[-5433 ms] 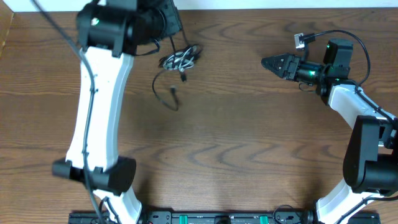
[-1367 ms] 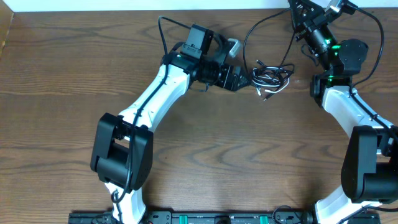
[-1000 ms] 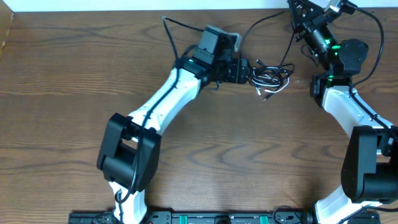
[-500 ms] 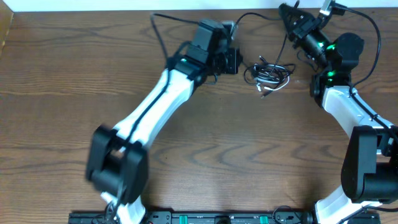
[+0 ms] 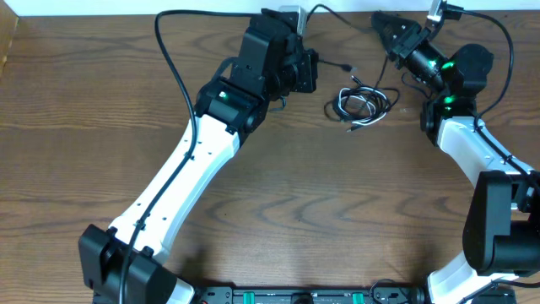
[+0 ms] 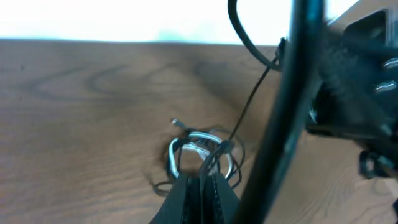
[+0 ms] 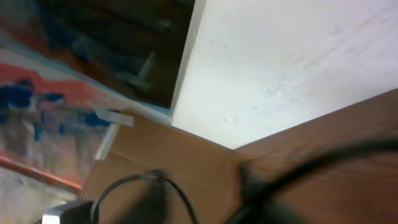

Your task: Untangle cables

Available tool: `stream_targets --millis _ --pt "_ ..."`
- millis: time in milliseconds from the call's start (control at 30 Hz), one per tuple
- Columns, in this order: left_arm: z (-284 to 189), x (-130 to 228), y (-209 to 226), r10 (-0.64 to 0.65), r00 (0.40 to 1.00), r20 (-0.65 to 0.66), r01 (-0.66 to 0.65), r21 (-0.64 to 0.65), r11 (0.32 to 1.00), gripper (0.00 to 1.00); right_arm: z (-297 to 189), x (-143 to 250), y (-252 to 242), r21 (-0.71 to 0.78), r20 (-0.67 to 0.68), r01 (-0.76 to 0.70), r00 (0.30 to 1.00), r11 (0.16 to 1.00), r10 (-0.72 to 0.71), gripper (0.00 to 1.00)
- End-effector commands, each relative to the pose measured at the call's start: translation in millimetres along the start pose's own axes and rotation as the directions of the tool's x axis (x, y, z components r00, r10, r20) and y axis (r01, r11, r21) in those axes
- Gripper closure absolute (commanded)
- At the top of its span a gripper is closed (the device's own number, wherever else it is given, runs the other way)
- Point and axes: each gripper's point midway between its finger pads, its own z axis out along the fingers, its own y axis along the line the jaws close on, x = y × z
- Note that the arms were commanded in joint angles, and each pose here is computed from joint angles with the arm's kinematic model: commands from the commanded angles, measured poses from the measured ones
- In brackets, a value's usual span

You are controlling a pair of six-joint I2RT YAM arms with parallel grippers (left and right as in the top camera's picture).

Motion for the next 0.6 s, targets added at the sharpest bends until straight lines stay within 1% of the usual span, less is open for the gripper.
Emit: stream_targets --millis 0,33,100,167,200,300,433,500,567 --pt "1 4 12 -0.01 1.0 -0.012 0.009 -0.059 0.998 0.93 4 11 6 -0.007 -0.049 0.069 0.996 0.998 -0.069 0.37" --pt "0 6 15 -0.008 1.0 -0.017 0.007 -0.076 0.997 0.93 4 15 2 0.003 -0.067 0.08 0.995 0.997 -0.08 0.31" --pt "1 8 24 -0.007 1.0 -0.021 0.005 -0.12 0.993 0.93 3 24 -6 0.018 -0.117 0.131 0.985 0.991 -0.128 0.24" --pt "2 9 35 -0.008 1.0 -0.013 0.005 -0.18 0.984 0.93 1 35 -17 0.034 -0.173 0.182 0.97 0.983 -0.174 0.2" --pt "6 10 41 -0.007 1.0 -0.013 0.004 -0.206 0.979 0.93 -1 43 -26 0.057 -0.215 0.174 0.964 0.983 -0.158 0.2" --pt "18 19 49 0.005 0.999 -0.045 -0.015 -0.222 0.975 0.93 -6 56 -39 0.093 -0.271 0.153 0.955 0.984 -0.123 0.17" --pt "40 36 64 0.001 0.995 -0.099 -0.027 -0.257 0.966 0.93 -13 64 -62 0.18 -0.297 0.139 0.951 0.974 -0.081 0.1" --pt "51 46 71 0.0 0.992 -0.128 -0.035 -0.268 0.963 0.93 -18 68 -75 0.226 -0.312 0.161 0.946 0.961 -0.085 0.01" --pt "62 56 79 -0.008 0.988 -0.156 -0.036 -0.281 0.959 0.93 -22 74 -84 0.248 -0.34 0.186 0.936 0.951 -0.094 0.01"
